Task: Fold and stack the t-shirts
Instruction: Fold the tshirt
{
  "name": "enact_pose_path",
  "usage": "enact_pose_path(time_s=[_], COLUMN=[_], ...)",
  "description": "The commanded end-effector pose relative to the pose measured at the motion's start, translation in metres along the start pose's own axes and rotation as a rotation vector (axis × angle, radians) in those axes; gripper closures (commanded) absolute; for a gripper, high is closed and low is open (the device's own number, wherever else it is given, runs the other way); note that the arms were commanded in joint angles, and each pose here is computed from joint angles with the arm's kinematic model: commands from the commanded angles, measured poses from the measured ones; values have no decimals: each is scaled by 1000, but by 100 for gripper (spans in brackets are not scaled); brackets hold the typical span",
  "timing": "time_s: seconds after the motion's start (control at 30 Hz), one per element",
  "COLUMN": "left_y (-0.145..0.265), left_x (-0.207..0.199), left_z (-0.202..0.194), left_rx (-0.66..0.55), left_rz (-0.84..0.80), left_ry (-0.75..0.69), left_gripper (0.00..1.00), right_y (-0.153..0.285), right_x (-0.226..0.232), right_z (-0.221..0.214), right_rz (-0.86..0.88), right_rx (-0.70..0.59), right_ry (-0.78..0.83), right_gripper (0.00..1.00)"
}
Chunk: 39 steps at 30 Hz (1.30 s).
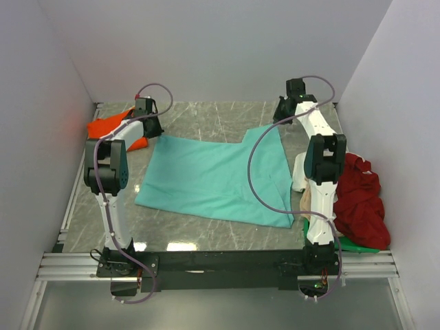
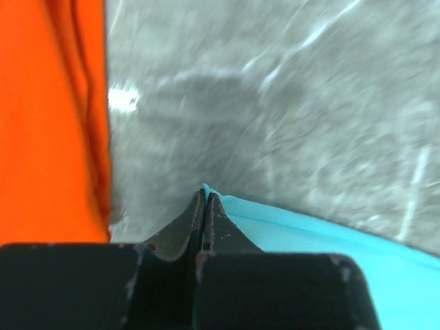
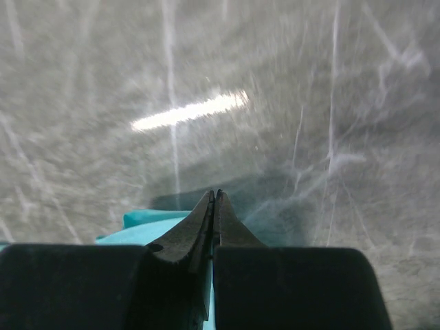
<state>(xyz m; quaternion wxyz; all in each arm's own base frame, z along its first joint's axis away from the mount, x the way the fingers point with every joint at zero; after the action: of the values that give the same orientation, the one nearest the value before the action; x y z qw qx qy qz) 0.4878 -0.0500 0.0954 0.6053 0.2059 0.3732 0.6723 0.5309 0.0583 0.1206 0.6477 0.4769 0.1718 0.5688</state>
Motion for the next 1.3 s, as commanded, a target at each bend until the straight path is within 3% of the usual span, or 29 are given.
enact_pose_path(time_s=[0.0, 0.27, 0.77, 1.27], left_y=[4, 25, 69, 110], left_x=[-15, -18, 6, 24], left_z=[29, 46, 8, -21], left_rx=[-72, -159, -162, -211], left_rz=[-74, -158, -125, -70], left_ry=[8, 35, 73, 64], left_gripper=[100, 100, 100, 100], right_y=[21, 53, 134, 200], right_x=[11, 20, -9, -32], right_z=[30, 28, -76, -147], right_rz=[45, 128, 153, 139], right_rx=[-72, -92, -84, -133], right_ry=[-10, -28, -31, 1], right_gripper=[100, 100, 100, 100])
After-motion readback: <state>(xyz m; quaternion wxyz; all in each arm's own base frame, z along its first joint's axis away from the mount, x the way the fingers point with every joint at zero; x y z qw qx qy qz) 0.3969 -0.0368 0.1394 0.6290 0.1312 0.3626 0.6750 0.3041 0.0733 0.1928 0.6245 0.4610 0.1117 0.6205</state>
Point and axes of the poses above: each gripper's point midway between its finger pads, its own y axis back along the fingers, its own x axis along the line the jaws close on, z = x × y, the point moved 6 cm from there along y, back along the fingers, and after that the axes turned 4 degrees about -y, right-handed, at the moved point
